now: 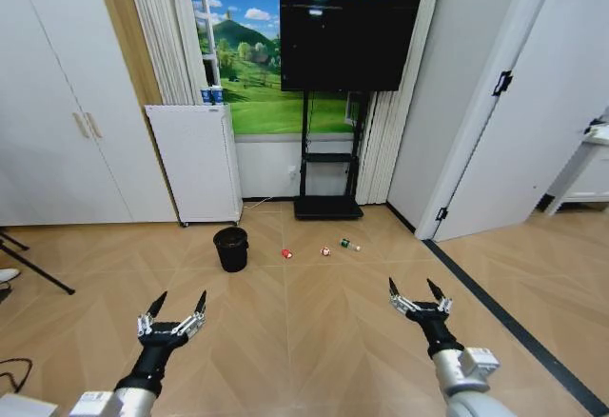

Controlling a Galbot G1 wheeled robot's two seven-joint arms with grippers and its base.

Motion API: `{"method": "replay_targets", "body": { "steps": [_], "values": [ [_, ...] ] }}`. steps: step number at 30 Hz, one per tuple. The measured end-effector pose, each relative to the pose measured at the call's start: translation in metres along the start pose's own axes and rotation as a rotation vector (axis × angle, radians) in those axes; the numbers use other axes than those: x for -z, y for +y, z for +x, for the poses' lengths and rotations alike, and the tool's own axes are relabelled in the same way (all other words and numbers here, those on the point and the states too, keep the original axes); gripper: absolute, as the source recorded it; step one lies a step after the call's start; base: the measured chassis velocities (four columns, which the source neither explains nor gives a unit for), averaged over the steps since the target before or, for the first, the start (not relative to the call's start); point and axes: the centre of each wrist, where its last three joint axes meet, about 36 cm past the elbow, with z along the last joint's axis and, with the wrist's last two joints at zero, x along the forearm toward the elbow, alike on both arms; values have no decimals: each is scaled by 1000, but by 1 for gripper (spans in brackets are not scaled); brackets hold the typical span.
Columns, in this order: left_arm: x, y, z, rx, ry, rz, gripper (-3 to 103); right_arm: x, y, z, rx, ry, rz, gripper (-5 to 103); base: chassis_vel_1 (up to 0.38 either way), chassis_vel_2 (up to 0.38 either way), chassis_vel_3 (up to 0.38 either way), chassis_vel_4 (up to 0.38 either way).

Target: Pick up the trash bin and place the garbage on the floor into it.

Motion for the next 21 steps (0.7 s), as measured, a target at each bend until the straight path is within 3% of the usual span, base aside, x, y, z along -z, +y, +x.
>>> {"method": "replay_targets", "body": {
  "steps": [9, 14, 21],
  "values": [
    [7, 37, -18, 74, -36, 30, 92, -1, -3, -1, -2, 1, 7, 100, 0, 0, 0, 0],
    [9, 41, -19, 82, -37, 38, 94, -3, -4, -3, -1, 4, 6, 100, 0, 0, 0, 0],
    [-3, 30, -14, 73, 4, 20, 94, -14, -9, -14, 33, -7, -17, 100, 0, 0, 0, 0]
  ]
}}
